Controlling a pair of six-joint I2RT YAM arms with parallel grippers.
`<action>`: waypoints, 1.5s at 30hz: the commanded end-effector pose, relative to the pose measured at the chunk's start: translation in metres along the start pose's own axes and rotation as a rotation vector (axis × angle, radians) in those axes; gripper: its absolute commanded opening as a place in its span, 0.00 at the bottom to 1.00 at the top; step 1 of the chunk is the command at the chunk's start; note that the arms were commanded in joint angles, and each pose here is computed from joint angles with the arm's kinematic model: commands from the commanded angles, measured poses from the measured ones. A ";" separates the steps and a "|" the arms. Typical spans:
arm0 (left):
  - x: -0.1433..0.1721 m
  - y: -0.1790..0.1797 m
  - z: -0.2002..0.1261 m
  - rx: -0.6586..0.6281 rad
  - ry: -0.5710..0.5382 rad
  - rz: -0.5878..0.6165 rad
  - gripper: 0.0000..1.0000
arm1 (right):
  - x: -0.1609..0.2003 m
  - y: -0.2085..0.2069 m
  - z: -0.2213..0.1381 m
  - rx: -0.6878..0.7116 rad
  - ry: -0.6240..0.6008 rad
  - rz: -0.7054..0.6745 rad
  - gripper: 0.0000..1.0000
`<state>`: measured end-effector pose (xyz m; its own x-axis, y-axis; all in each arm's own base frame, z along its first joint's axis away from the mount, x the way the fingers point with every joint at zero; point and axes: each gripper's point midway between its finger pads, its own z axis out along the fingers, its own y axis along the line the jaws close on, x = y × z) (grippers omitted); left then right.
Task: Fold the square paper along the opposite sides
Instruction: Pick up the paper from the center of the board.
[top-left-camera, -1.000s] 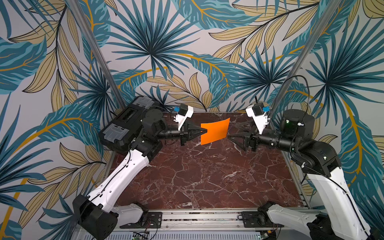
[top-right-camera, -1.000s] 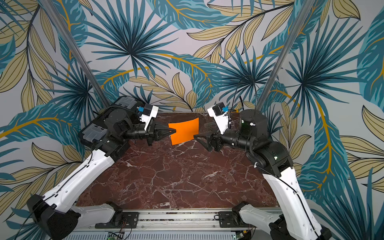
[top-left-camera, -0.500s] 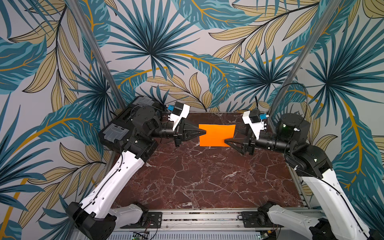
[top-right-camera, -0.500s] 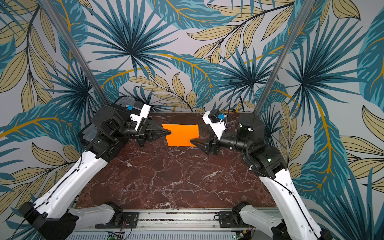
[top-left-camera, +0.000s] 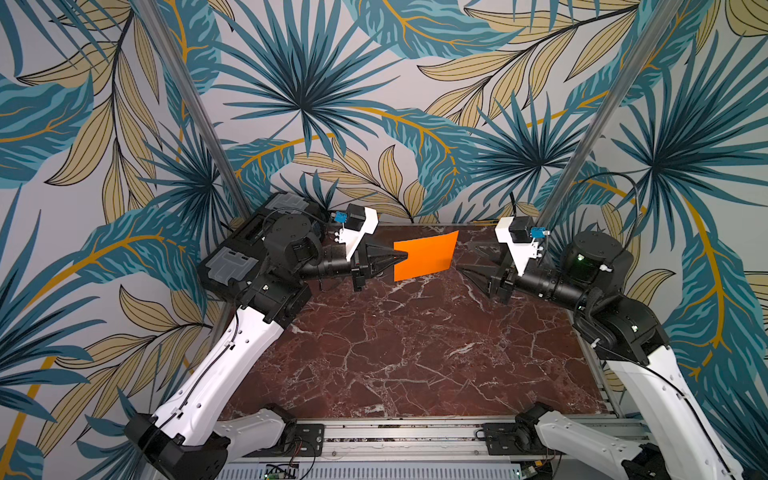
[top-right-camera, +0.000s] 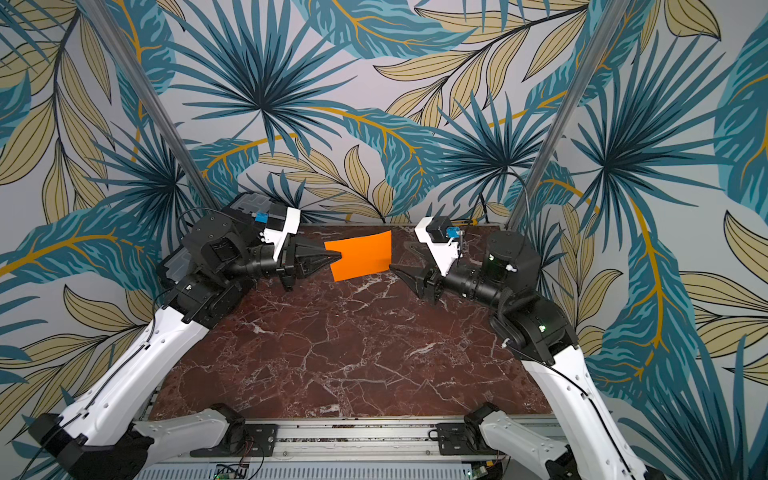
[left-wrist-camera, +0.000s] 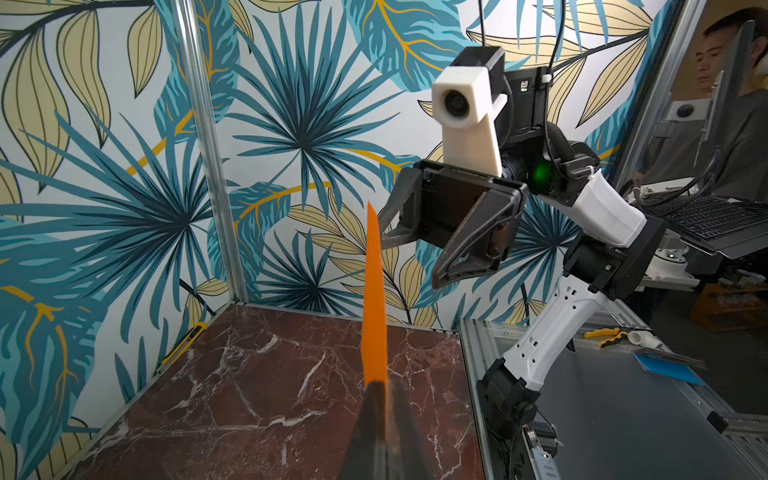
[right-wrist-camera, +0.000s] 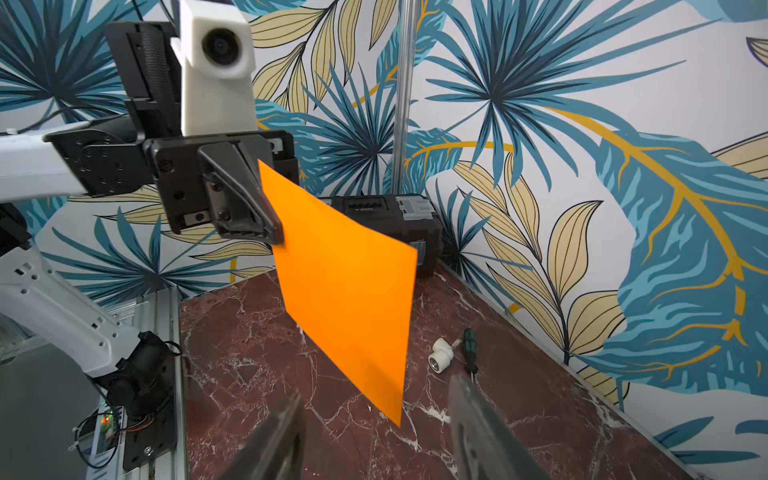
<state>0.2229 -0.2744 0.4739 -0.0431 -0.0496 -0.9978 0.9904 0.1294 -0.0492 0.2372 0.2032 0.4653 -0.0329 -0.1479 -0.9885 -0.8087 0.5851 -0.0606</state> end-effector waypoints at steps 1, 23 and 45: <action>-0.012 -0.009 -0.005 0.019 -0.014 0.040 0.00 | -0.001 -0.007 0.006 0.018 -0.010 -0.002 0.59; -0.029 -0.034 -0.017 0.105 -0.051 0.068 0.00 | 0.017 -0.017 0.016 0.044 0.051 0.021 0.61; -0.021 0.011 -0.005 -0.057 -0.049 0.028 0.00 | -0.001 0.036 0.005 -0.252 -0.011 0.056 0.64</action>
<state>0.2372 -0.2715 0.4761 -0.0523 -0.0593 -0.9969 0.9827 0.1748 -0.0619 0.2145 0.2243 0.4619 -0.0627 -0.1194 -0.9909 -0.9143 0.4050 0.0090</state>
